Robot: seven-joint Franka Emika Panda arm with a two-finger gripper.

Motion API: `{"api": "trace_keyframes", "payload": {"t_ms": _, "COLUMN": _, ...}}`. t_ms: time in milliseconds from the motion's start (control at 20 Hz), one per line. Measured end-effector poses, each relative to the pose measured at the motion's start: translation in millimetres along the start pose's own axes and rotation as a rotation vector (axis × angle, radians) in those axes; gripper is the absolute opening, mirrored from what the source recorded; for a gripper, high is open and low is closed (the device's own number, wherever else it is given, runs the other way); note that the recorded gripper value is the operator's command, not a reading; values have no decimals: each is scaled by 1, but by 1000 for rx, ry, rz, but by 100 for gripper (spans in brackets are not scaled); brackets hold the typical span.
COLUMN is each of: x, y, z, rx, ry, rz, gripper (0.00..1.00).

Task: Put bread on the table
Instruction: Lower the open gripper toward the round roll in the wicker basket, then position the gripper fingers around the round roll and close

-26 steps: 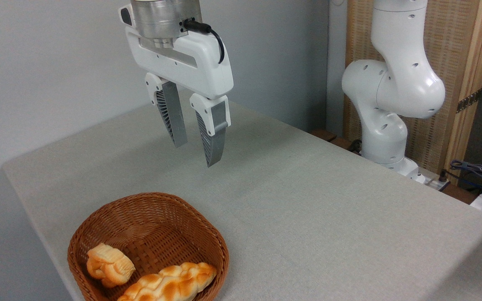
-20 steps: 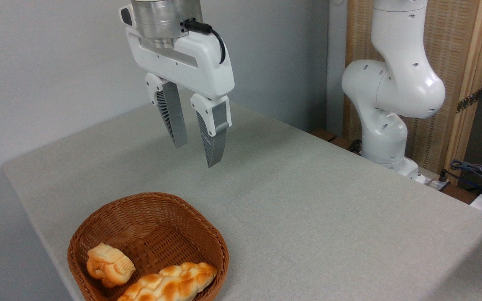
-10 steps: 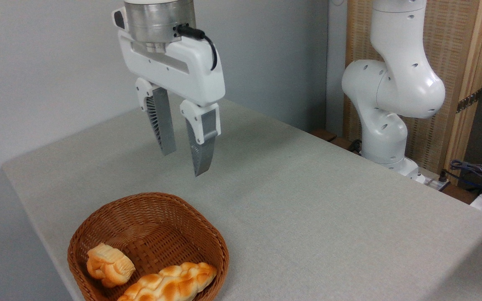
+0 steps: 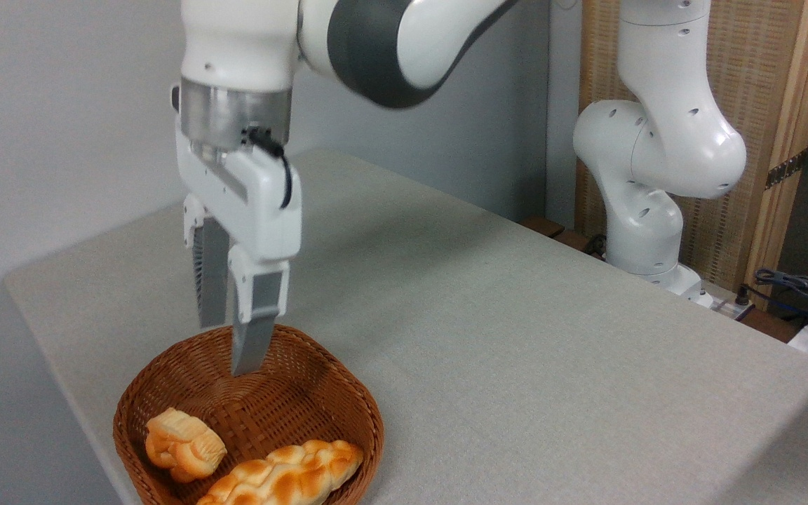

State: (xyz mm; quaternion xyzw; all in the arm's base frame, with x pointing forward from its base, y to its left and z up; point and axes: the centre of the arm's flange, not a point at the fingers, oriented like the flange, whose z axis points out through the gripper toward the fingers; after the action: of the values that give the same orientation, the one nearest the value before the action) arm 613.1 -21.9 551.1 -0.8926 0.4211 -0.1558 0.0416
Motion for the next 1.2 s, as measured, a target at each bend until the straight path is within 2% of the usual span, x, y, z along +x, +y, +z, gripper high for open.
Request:
{"api": "trace_keyframes", "payload": {"t_ms": 300, "x": 14, "y": 0, "z": 61, "rx": 28, "ry": 34, "rz": 193, "gripper": 100}}
{"api": "trace_keyframes", "payload": {"t_ms": 550, "x": 17, "y": -2, "z": 92, "rx": 48, "ry": 43, "rz": 266, "gripper": 100}}
{"api": "trace_keyframes", "payload": {"t_ms": 700, "x": 25, "y": 3, "z": 108, "rx": 71, "ry": 19, "rz": 327, "gripper": 99}}
{"api": "trace_keyframes", "payload": {"t_ms": 750, "x": 27, "y": 7, "z": 114, "rx": 66, "ry": 14, "rz": 340, "gripper": 85}}
{"api": "trace_keyframes", "payload": {"t_ms": 850, "x": 32, "y": 12, "z": 122, "rx": 62, "ry": 12, "rz": 357, "gripper": 45}}
{"api": "trace_keyframes", "payload": {"t_ms": 900, "x": 33, "y": 13, "z": 124, "rx": 60, "ry": 12, "rz": 361, "gripper": 39}}
{"api": "trace_keyframes", "payload": {"t_ms": 1200, "x": 38, "y": 18, "z": 126, "rx": 58, "ry": 16, "rz": 404, "gripper": 38}}
